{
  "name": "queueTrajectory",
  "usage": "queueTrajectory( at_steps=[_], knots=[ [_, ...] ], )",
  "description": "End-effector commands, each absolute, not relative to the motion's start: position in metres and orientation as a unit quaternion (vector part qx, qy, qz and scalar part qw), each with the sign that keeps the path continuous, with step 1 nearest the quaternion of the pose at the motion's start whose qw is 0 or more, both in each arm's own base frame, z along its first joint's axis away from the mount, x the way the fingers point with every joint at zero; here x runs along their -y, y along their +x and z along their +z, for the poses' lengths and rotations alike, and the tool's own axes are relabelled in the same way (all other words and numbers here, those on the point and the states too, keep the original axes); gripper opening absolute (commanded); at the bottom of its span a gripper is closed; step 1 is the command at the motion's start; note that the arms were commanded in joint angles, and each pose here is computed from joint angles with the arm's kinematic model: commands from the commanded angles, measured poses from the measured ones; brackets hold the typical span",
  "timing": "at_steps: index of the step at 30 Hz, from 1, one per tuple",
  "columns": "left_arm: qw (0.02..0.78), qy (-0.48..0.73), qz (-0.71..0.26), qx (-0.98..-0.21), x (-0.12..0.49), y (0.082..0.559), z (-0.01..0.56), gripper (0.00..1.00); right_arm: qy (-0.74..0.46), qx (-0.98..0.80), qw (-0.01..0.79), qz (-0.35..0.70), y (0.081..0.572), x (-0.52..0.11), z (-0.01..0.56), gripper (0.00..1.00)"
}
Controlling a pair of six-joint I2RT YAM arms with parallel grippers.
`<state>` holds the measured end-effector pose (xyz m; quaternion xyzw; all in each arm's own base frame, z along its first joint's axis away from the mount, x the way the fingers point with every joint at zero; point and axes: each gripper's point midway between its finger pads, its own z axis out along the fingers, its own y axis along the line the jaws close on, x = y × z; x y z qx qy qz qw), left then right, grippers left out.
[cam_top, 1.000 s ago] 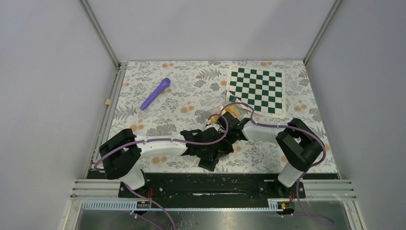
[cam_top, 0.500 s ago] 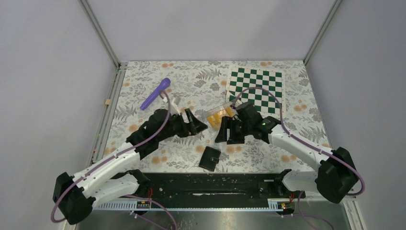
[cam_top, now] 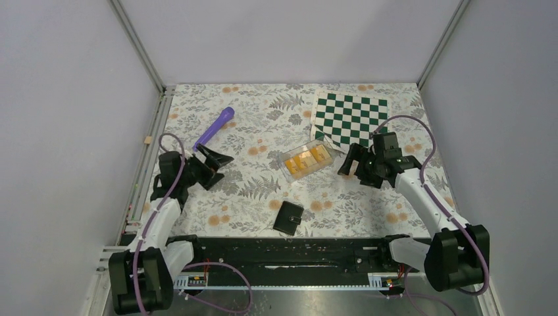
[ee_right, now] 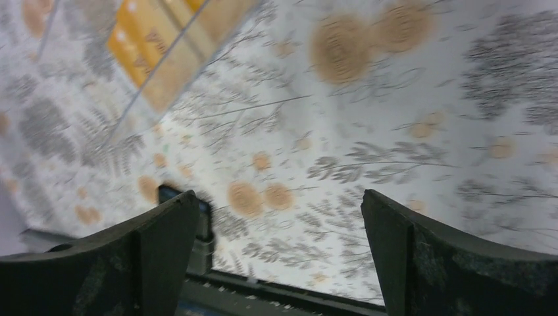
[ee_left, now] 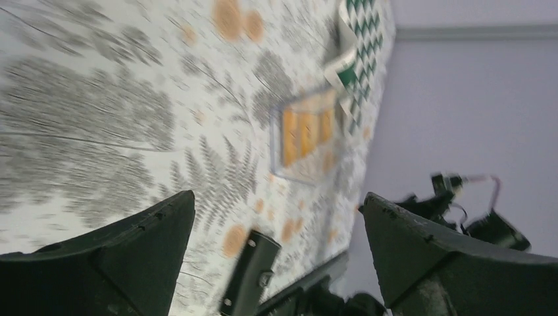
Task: Put the credit cards into the card holder
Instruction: Reset both arms
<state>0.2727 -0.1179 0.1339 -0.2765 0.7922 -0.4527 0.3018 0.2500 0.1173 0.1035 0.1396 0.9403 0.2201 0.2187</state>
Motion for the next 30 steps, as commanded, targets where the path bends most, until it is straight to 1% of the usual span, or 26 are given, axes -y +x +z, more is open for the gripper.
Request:
queueTrajectory(
  at_steps=[1,4,7,9,13,14,17,21,23,26,28,30],
  knots=[
    [0.368,-0.254,-0.337,-0.829,0.064,0.288,0.143,0.99,0.136,-0.938,0.312,0.066,0.271,-0.052,0.117,0.99],
    [0.425,-0.259,-0.204,-0.843,0.018,0.299,0.149,0.99,0.139,-0.92,0.366,-0.032,0.281,-0.013,0.123,0.99],
    [0.484,-0.277,-0.091,-0.825,-0.027,0.303,0.158,0.99,0.148,-0.903,0.389,-0.11,0.289,0.015,0.123,1.0],
    [0.522,-0.297,-0.027,-0.799,-0.054,0.303,0.16,0.99,0.16,-0.891,0.403,-0.13,0.295,0.023,0.122,0.99],
    [0.58,-0.281,0.033,-0.764,-0.076,0.302,0.154,0.99,0.162,-0.87,0.445,-0.137,0.309,0.028,0.115,1.0],
    [0.597,-0.274,0.039,-0.753,-0.079,0.306,0.157,0.99,0.154,-0.862,0.462,-0.138,0.314,0.029,0.115,1.0],
    [0.608,-0.227,0.057,-0.758,-0.079,0.312,0.136,0.99,0.112,-0.835,0.523,-0.133,0.325,0.026,0.109,0.99],
    [0.646,-0.186,0.037,-0.739,-0.07,0.33,0.128,0.99,0.095,-0.791,0.594,-0.113,0.337,0.025,0.105,0.99],
    [0.663,-0.178,0.025,-0.727,-0.068,0.341,0.133,0.99,0.089,-0.793,0.594,-0.102,0.345,0.022,0.105,0.99],
    [0.665,-0.158,0.004,-0.73,-0.061,0.361,0.137,0.99,0.071,-0.796,0.594,-0.094,0.361,0.019,0.107,1.0],
    [0.641,-0.122,-0.018,-0.757,-0.049,0.374,0.13,0.99,0.072,-0.806,0.583,-0.073,0.369,0.015,0.102,1.0],
    [0.641,-0.116,-0.043,-0.758,-0.041,0.381,0.129,0.99,0.067,-0.789,0.608,-0.05,0.375,0.009,0.097,1.0]
  ],
)
